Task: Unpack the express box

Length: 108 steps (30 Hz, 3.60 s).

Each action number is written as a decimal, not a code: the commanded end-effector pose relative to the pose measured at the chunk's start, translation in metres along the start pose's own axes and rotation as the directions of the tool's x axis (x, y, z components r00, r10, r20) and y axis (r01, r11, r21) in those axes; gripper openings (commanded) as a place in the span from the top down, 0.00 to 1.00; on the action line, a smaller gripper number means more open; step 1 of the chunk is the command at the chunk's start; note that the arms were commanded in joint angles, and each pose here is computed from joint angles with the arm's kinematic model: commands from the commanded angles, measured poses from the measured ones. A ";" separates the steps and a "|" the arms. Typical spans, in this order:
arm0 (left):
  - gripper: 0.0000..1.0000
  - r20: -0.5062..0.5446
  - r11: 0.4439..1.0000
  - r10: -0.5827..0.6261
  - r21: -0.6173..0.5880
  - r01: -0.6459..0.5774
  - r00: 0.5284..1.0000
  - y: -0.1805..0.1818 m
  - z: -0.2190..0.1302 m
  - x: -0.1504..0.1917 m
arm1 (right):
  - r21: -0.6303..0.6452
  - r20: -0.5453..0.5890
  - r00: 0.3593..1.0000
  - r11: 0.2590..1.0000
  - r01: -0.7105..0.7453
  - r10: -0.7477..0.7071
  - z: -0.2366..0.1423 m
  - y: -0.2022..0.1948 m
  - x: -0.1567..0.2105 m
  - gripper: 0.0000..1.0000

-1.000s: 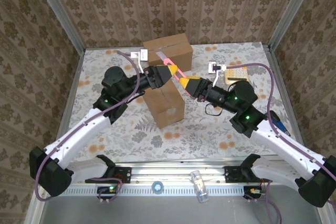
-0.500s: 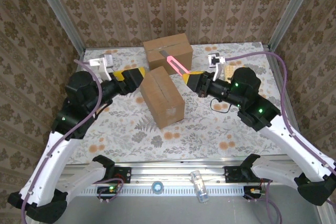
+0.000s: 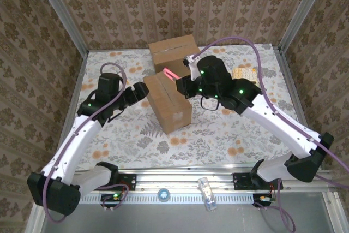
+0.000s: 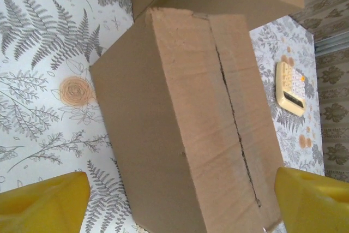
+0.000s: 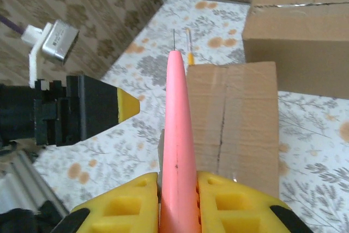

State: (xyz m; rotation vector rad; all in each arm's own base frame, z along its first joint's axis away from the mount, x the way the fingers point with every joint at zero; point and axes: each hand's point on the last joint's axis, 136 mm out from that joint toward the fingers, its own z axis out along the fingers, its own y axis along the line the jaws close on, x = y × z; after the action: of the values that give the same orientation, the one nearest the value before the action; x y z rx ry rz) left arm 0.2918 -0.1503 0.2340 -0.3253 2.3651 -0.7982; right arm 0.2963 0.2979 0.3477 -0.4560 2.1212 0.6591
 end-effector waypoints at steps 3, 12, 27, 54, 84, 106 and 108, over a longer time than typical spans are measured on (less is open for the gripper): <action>0.13 0.009 0.998 -0.020 0.066 0.020 1.000 -0.011 0.025 -0.012 | 0.171 -0.055 0.996 0.982 0.080 -0.072 0.018 -0.016 0.005 1.00; 0.14 -0.025 0.996 -0.044 0.077 0.046 0.999 -0.002 0.068 -0.020 | 0.212 -0.084 0.993 0.973 0.095 -0.079 0.044 -0.017 0.008 1.00; 0.20 -0.036 0.991 -0.069 0.114 0.073 0.997 0.008 0.098 -0.015 | 0.257 -0.144 0.984 0.956 0.138 -0.103 0.076 -0.024 0.015 1.00; 0.29 -0.059 0.979 -0.127 0.154 0.134 0.990 0.032 0.110 0.014 | 0.359 -0.221 0.949 0.886 0.294 -0.226 0.120 -0.024 0.025 1.00; 0.29 -0.062 0.977 -0.134 0.162 0.142 0.989 0.033 0.108 0.017 | 0.396 -0.248 0.942 0.864 0.312 -0.226 0.133 -0.027 0.032 1.00; 0.30 -0.063 0.975 -0.139 0.163 0.148 0.988 0.035 0.109 0.019 | 0.383 -0.317 0.933 0.877 0.290 -0.170 0.134 -0.031 0.061 1.00; 0.30 -0.062 0.975 -0.140 0.164 0.149 0.988 0.034 0.109 0.019 | 0.384 -0.327 0.931 0.877 0.289 -0.164 0.132 -0.031 0.066 1.00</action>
State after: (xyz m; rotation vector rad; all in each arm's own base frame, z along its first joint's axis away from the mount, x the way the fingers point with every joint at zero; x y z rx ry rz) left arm 0.3570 -0.1863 0.1550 -0.3741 2.2488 -1.0969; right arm 0.3697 0.3538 0.2356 -0.5570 2.2806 0.0060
